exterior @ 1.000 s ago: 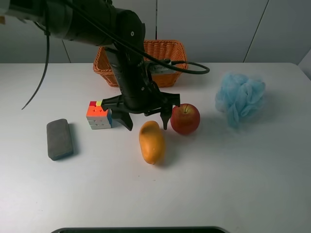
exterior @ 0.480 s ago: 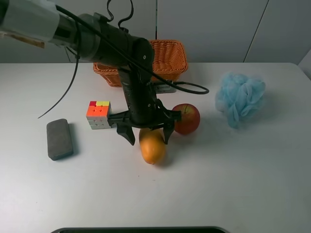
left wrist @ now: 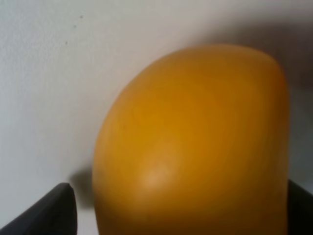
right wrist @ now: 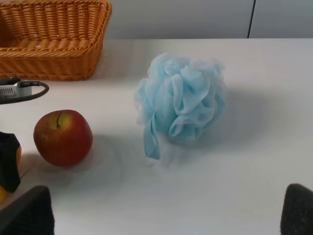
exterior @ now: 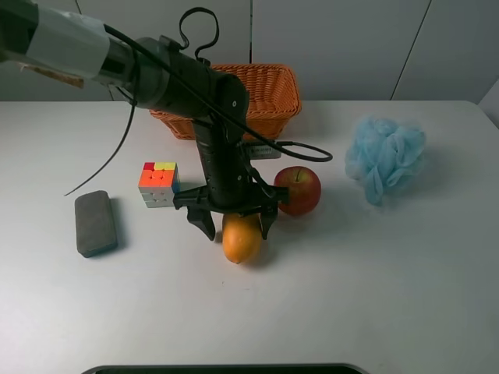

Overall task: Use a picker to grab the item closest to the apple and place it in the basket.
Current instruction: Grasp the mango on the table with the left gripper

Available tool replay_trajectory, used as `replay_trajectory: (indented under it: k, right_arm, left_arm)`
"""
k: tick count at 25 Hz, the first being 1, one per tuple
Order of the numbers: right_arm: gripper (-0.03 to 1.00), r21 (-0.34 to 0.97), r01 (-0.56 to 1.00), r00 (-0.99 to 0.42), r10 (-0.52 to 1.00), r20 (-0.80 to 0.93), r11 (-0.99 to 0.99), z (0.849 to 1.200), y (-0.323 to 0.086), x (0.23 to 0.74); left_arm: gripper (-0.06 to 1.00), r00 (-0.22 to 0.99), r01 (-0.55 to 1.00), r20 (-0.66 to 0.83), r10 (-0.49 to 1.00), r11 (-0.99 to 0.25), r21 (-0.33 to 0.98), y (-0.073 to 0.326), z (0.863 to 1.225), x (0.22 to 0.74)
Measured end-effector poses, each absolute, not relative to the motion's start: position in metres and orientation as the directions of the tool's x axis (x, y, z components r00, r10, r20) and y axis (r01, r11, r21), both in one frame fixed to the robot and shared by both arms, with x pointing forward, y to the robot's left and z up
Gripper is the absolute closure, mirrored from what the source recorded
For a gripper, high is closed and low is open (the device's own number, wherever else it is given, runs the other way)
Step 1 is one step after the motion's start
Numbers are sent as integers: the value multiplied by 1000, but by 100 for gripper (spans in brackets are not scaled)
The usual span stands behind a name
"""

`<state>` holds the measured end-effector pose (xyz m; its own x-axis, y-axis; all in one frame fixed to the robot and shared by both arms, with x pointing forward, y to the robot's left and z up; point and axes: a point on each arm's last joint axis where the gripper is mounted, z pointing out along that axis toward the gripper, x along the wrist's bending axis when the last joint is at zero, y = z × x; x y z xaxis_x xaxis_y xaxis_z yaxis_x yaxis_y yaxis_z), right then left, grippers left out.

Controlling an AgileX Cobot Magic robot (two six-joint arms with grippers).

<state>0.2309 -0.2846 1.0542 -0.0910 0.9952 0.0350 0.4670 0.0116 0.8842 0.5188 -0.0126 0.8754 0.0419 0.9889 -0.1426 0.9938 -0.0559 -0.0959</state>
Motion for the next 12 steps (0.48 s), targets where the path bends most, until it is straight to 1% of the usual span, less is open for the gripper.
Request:
replay_trajectory:
  k: [2, 4, 12]
  right_arm:
    - [27, 884, 467, -91, 995, 35, 12, 1054, -285, 231]
    - [27, 884, 467, -91, 995, 35, 12, 1054, -285, 231]
    - [27, 884, 467, -91, 995, 35, 12, 1054, -285, 231]
  left_arm:
    - [25, 44, 994, -144, 989, -58, -94, -13, 875, 519]
    - [36, 45, 994, -145, 988, -59, -95, -13, 875, 519]
    - [35, 45, 994, -145, 988, -59, -95, -13, 875, 519]
